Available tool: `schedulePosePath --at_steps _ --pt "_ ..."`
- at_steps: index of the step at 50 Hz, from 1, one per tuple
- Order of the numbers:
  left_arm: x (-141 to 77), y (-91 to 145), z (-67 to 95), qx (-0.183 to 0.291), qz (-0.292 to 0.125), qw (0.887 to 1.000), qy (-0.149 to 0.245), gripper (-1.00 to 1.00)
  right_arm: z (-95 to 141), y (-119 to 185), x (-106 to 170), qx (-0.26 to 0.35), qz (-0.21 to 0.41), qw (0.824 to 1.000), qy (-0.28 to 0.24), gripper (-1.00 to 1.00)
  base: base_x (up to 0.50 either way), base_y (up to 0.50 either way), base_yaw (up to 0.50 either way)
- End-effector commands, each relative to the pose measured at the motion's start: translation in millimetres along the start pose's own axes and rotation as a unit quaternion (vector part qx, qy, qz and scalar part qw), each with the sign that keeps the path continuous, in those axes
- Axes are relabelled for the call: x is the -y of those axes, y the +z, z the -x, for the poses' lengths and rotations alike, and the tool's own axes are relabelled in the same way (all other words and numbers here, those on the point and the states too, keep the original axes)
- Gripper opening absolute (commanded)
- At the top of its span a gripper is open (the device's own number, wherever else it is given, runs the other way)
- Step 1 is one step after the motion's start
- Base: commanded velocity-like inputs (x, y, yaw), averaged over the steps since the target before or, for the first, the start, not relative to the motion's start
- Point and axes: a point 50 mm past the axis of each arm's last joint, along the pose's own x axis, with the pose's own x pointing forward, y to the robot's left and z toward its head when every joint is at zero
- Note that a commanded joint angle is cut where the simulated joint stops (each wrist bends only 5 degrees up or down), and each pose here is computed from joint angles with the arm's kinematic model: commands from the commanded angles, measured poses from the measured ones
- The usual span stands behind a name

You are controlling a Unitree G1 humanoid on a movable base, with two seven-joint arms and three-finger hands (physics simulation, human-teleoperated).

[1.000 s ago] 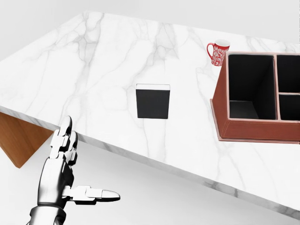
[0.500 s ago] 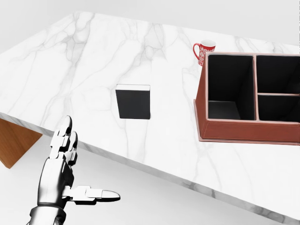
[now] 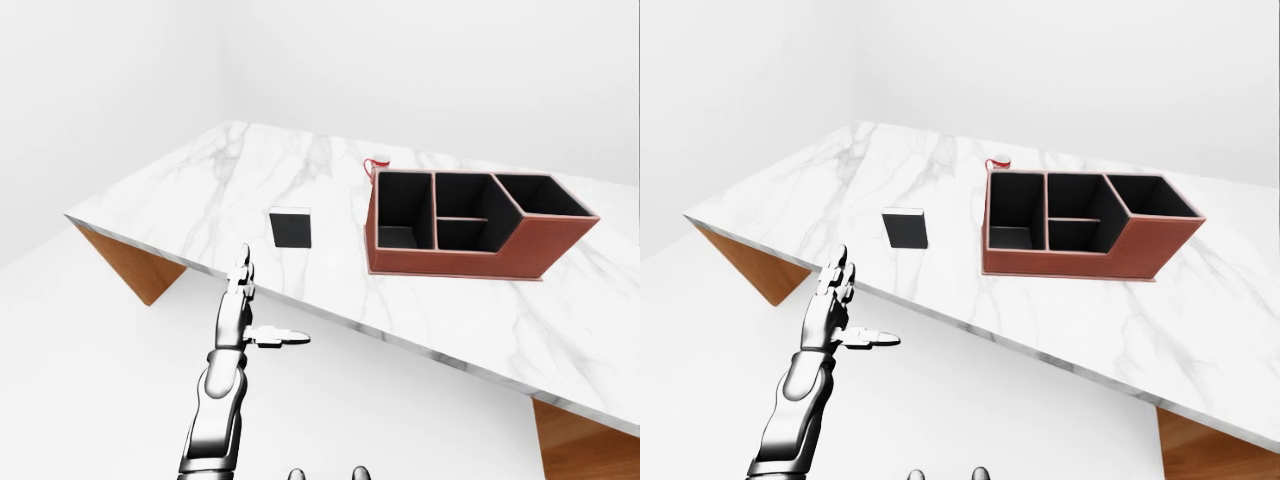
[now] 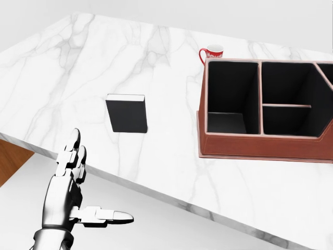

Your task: Pick up the book and place it in the left compartment of the caddy.

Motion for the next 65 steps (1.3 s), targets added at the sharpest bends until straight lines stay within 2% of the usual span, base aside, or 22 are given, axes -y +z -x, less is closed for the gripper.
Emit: schedulePosePath --at_steps 1,25,65 --pt "0.1 0.5 0.1 0.001 -0.001 1.000 0.000 1.00 -0.1 3.3 -0.1 0.006 0.000 1.000 -0.001 1.00 0.08 -0.19 0.00" --pt "0.3 0.5 0.8 0.001 0.000 1.000 -0.001 1.00 -0.2 -2.9 -0.2 -0.005 -0.001 1.000 0.002 1.00 0.08 -0.19 0.00" --pt "-0.1 -1.5 -0.4 -0.003 0.000 1.000 -0.001 1.00 0.2 3.3 -0.4 0.007 -0.006 1.000 -0.001 1.00 0.06 -0.14 0.00"
